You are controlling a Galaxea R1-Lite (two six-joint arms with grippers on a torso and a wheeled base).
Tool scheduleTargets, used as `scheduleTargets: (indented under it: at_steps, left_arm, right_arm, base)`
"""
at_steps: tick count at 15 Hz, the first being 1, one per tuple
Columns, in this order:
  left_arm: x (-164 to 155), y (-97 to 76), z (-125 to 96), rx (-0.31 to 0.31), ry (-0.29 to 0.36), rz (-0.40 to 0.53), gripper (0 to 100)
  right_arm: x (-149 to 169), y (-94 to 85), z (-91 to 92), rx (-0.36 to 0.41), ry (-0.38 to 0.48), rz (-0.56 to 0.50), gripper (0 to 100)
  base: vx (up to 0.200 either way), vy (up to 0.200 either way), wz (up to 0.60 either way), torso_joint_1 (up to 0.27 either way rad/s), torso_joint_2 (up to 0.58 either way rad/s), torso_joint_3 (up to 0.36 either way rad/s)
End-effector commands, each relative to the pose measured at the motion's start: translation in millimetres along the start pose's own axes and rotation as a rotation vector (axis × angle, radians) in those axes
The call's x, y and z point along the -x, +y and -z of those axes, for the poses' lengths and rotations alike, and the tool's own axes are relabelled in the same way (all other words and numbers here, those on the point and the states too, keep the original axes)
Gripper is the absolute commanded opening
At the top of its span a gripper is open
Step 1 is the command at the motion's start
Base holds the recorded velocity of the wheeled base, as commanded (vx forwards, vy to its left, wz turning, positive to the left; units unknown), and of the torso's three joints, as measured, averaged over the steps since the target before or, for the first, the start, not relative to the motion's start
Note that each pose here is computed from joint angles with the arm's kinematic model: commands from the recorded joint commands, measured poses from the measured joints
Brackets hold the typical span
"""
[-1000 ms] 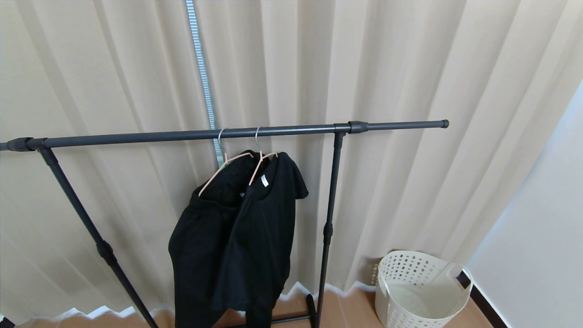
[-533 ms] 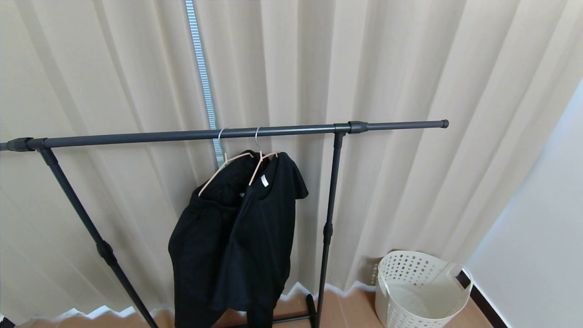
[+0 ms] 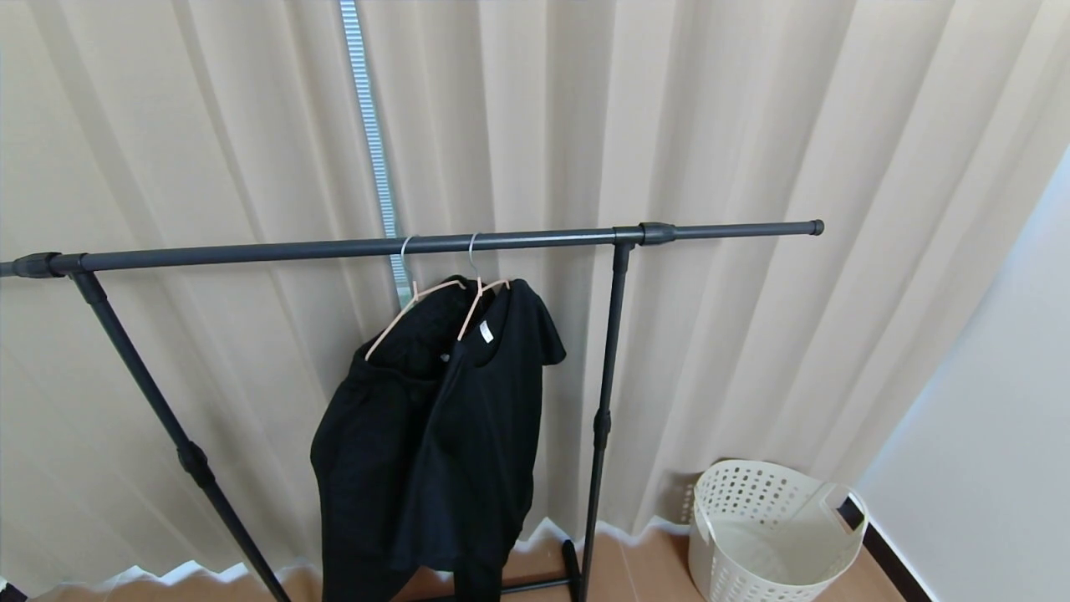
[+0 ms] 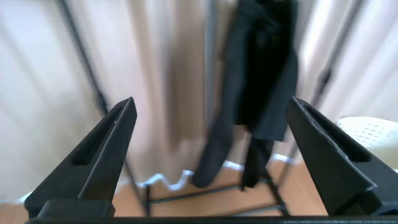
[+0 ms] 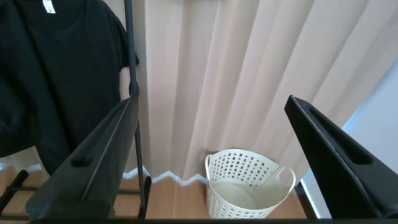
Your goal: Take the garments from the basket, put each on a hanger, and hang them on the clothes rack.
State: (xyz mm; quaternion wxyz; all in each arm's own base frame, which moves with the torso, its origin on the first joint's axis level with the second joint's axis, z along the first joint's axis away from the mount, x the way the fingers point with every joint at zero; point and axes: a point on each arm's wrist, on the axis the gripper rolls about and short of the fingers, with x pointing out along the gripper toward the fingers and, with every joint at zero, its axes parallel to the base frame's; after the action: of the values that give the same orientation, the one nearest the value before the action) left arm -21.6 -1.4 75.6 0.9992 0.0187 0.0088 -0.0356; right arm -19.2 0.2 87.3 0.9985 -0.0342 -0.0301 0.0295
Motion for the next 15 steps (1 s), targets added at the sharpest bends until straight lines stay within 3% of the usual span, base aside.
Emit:
scheduleTargets:
  at_steps: [1,7,9,11,15]
  left_arm:
    - [0.9,-0.1,0.3,-0.001,-0.011,0.001,100]
    - [0.8,0.2,0.4,-0.004,-0.008,-0.011,100]
    - [0.9,0.2,0.2,-0.085,-0.007,-0.013,100]
    - [0.8,0.2,0.3,-0.084,-0.009,-0.012,100]
    - [1.0,0.4,0.2,0.014,-0.014,-0.024,100]
  right_arm:
    - [4.1,0.1,0.3,-0.001,-0.048,0.05,100]
    - [4.1,-0.5,0.3,-0.063,-0.048,0.073,100]
    - [4.2,-0.8,-0.1,-0.057,-0.052,0.086,100]
    - [4.1,-0.6,0.0,-0.043,-0.05,0.079,100]
    - [4.1,-0.5,0.2,-0.042,-0.049,0.076,100]
  base:
    - [0.0,0.0,0.0,0.0,0.0,0.0]
    - [0.0,0.0,0.0,0.0,0.0,0.0]
    - [0.0,0.0,0.0,0.0,0.0,0.0]
    - [0.0,0.0,0.0,0.0,0.0,0.0]
    - [0.0,0.0,0.0,0.0,0.0,0.0]
